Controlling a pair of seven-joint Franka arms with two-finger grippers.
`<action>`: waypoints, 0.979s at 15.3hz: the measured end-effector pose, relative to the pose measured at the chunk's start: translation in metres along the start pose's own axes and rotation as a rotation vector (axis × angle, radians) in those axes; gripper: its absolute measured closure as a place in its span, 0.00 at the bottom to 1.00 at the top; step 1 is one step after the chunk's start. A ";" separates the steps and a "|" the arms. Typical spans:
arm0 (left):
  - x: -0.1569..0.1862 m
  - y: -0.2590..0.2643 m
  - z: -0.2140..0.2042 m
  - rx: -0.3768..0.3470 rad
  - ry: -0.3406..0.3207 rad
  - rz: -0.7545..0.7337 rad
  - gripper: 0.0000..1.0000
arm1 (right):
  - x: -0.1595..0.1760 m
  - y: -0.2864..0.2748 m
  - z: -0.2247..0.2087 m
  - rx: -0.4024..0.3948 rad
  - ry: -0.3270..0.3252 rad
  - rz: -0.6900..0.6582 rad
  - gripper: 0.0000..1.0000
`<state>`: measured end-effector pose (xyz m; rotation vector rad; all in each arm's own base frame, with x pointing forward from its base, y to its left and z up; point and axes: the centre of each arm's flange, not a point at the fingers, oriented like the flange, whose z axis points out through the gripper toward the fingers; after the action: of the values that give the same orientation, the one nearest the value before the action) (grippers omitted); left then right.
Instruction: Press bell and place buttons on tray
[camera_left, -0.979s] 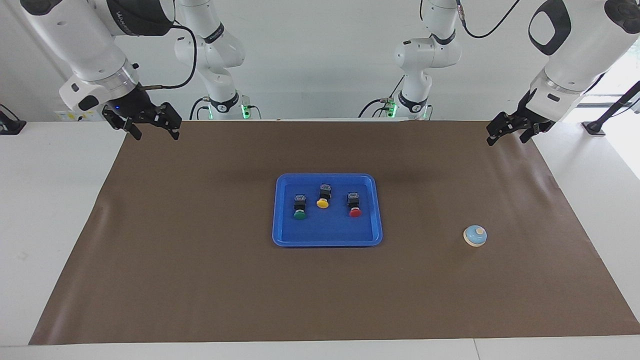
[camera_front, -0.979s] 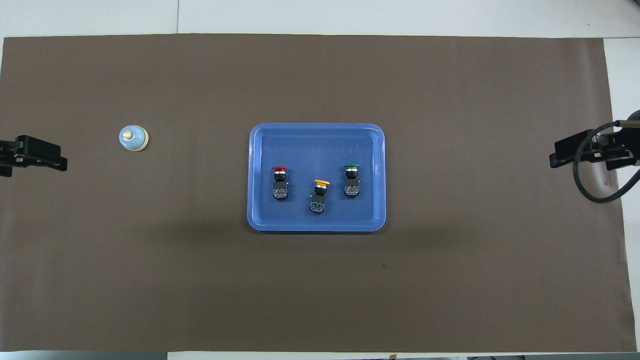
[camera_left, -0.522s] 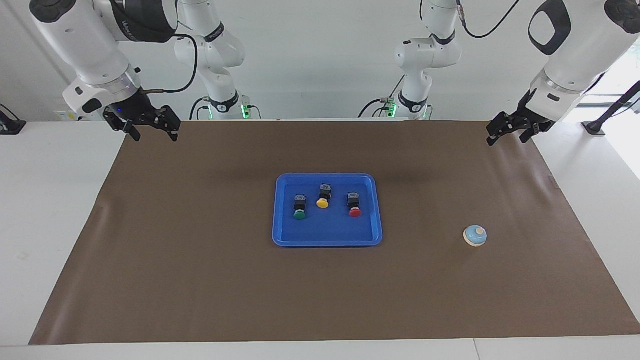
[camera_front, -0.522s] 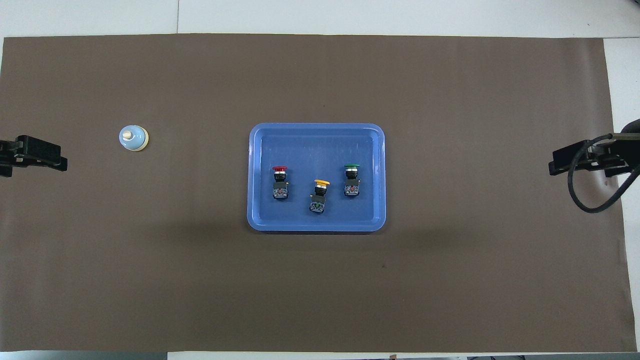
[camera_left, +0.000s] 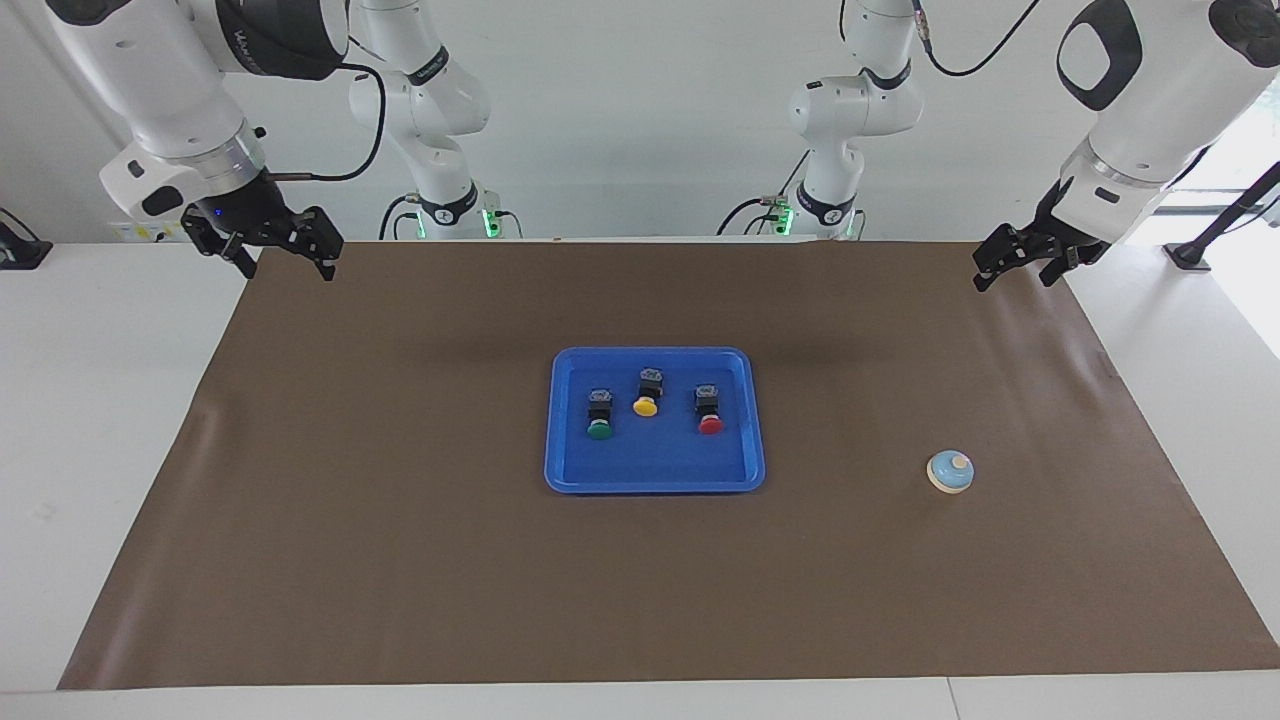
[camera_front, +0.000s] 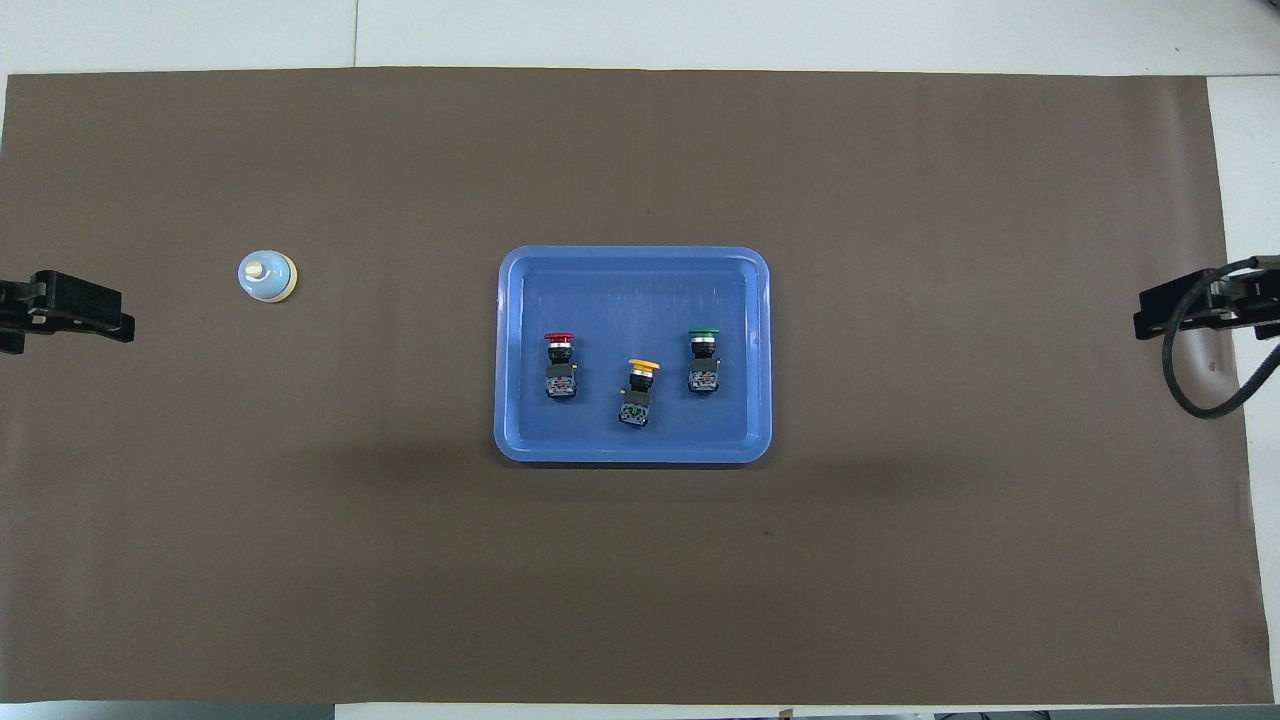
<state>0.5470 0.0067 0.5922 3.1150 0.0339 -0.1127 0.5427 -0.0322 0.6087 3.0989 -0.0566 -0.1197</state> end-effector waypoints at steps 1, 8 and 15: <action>0.000 0.000 0.000 0.000 0.000 0.000 0.00 | 0.000 0.000 -0.001 0.000 0.001 0.000 0.00; 0.000 0.000 0.000 0.000 0.000 0.000 0.00 | 0.000 -0.003 -0.003 0.022 0.004 -0.002 0.00; 0.009 0.000 0.002 -0.001 0.072 -0.032 0.19 | -0.001 -0.003 -0.003 0.022 -0.004 -0.002 0.00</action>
<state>0.5562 0.0066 0.5895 3.1166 0.0844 -0.0008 0.5417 -0.0289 0.6117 3.1212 -0.0550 -0.1257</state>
